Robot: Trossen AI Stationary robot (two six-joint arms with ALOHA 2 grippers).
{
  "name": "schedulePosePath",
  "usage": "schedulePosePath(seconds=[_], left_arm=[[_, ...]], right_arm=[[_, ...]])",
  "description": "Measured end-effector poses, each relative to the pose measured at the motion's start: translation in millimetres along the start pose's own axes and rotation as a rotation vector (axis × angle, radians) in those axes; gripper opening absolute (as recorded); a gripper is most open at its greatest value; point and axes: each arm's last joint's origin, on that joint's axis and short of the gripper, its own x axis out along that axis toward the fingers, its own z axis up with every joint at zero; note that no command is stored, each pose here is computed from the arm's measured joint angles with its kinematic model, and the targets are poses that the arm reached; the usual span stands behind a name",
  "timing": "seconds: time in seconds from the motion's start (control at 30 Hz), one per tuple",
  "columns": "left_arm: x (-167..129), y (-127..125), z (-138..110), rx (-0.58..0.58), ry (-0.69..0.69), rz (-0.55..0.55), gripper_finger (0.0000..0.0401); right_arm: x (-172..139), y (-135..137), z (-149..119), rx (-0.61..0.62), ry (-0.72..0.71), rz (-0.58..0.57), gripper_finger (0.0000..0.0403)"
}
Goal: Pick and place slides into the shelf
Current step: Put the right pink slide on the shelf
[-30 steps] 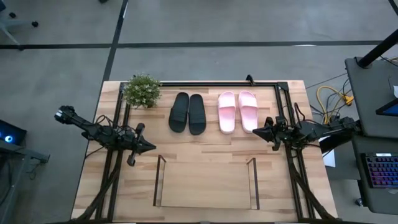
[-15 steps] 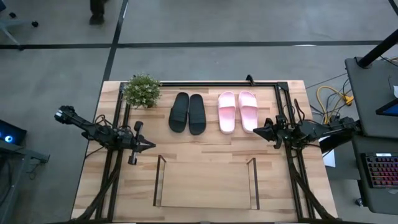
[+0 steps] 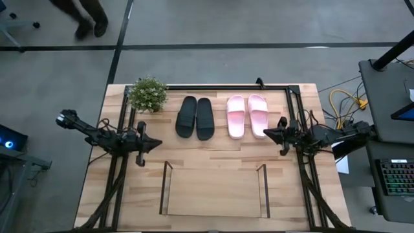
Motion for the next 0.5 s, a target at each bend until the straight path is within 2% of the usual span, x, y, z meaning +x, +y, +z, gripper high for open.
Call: schedulePosePath(seconds=[0.33, 0.5], left_arm=[[11.5, 6.3, 0.6, 0.043, -0.008, 0.138, 0.0], [20.0, 9.6, 0.0, -0.009, -0.013, 0.126, 0.0]], right_arm=[[9.4, 0.3, -4.0, -0.152, 0.038, -0.031, 0.0008], [13.2, -0.5, -1.4, -0.149, 0.01, -0.047, 0.0008]])
